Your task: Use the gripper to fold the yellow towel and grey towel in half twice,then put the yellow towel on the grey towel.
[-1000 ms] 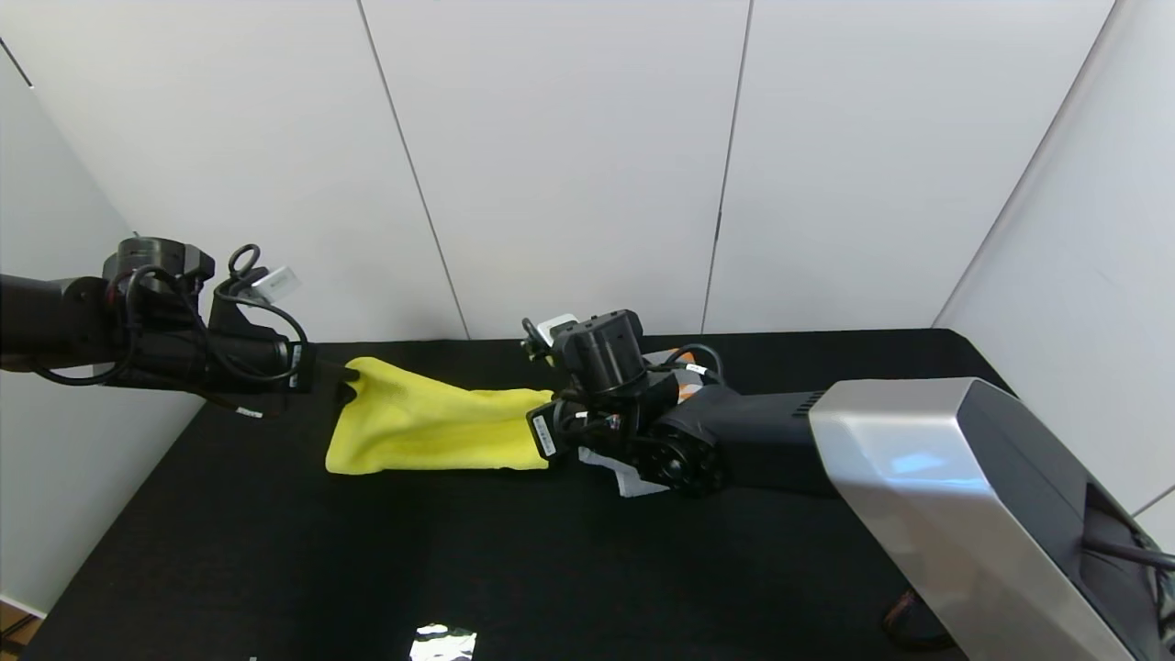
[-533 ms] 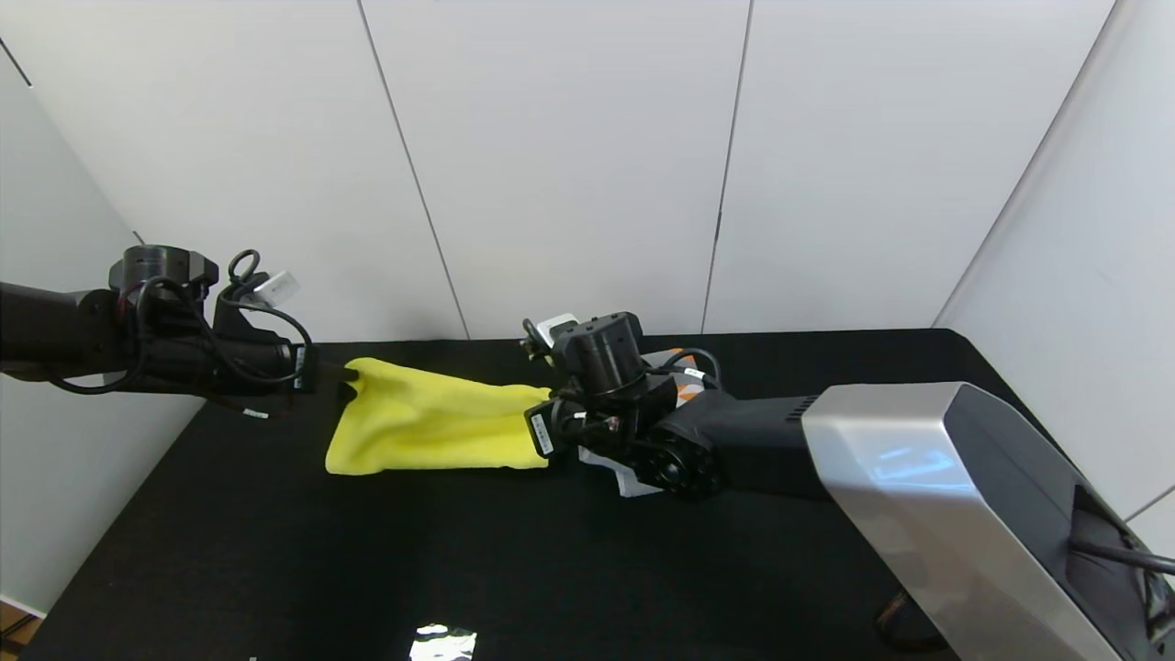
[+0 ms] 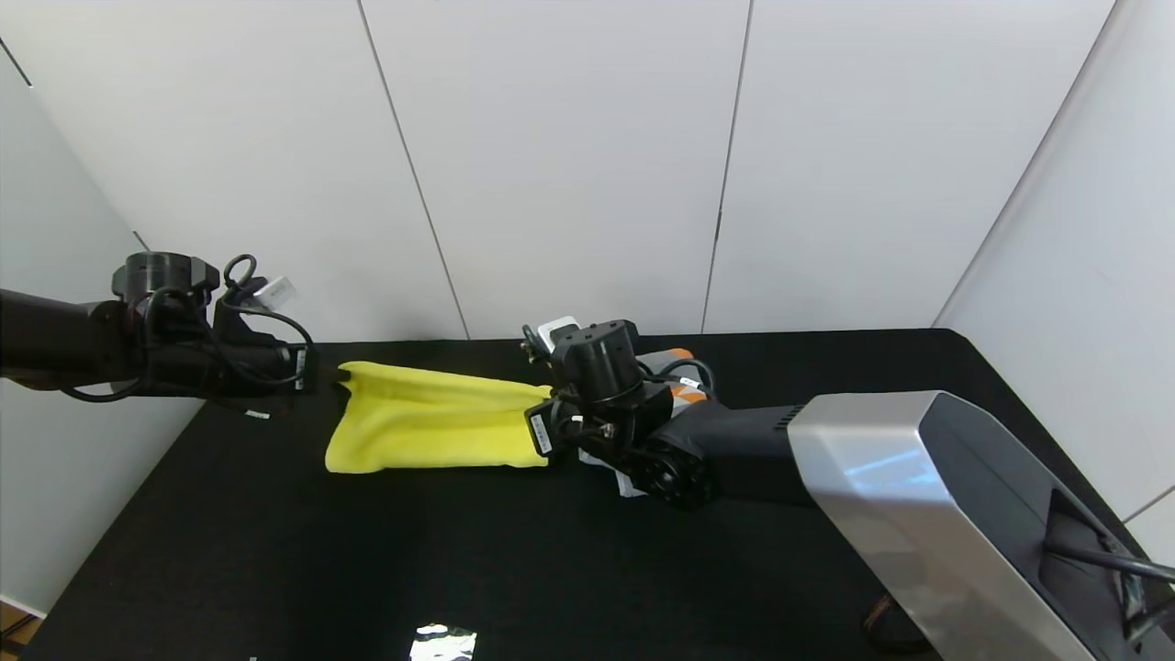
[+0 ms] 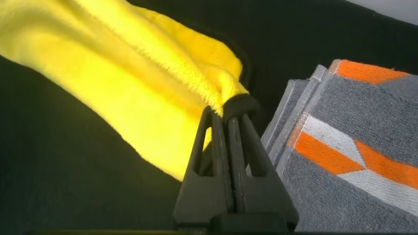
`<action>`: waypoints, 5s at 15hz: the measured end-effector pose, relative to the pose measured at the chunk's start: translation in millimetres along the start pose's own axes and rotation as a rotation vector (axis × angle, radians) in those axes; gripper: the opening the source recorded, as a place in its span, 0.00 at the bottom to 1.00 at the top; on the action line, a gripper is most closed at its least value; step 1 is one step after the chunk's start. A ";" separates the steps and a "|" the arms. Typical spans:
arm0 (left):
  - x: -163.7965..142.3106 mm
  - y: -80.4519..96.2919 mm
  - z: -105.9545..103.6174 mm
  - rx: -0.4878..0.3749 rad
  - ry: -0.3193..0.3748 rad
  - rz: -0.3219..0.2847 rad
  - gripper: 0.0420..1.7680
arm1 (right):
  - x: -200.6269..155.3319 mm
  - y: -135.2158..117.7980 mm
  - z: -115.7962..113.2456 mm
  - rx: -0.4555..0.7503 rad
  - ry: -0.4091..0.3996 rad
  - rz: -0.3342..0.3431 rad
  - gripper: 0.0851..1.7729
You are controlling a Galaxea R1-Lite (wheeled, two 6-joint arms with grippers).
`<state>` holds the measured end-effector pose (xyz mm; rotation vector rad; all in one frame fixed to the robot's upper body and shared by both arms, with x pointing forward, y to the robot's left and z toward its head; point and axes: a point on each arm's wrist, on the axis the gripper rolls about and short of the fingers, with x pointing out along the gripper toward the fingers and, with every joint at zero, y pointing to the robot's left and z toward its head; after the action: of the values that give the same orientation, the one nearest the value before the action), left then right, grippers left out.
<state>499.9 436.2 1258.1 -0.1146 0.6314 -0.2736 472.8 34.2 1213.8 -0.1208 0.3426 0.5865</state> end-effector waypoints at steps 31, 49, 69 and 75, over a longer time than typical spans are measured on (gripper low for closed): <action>-0.6 -6.2 -10.7 -0.041 0.092 0.060 0.89 | -6.2 -1.4 5.5 0.022 0.011 -0.026 0.88; -33.3 -43.0 23.1 -0.043 0.318 0.197 0.96 | -169.7 -29.3 57.4 0.077 0.355 -0.035 0.95; 36.0 -52.2 7.8 -0.062 0.484 0.347 0.97 | -170.7 -45.4 52.2 0.121 0.369 -0.075 0.96; 48.0 -52.6 2.5 -0.073 0.498 0.358 0.97 | -170.2 -45.6 52.3 0.120 0.368 -0.076 0.96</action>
<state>527.1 372.2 1242.8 0.0004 1.1408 0.0741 380.6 -81.4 1323.1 -0.1255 0.7260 0.4658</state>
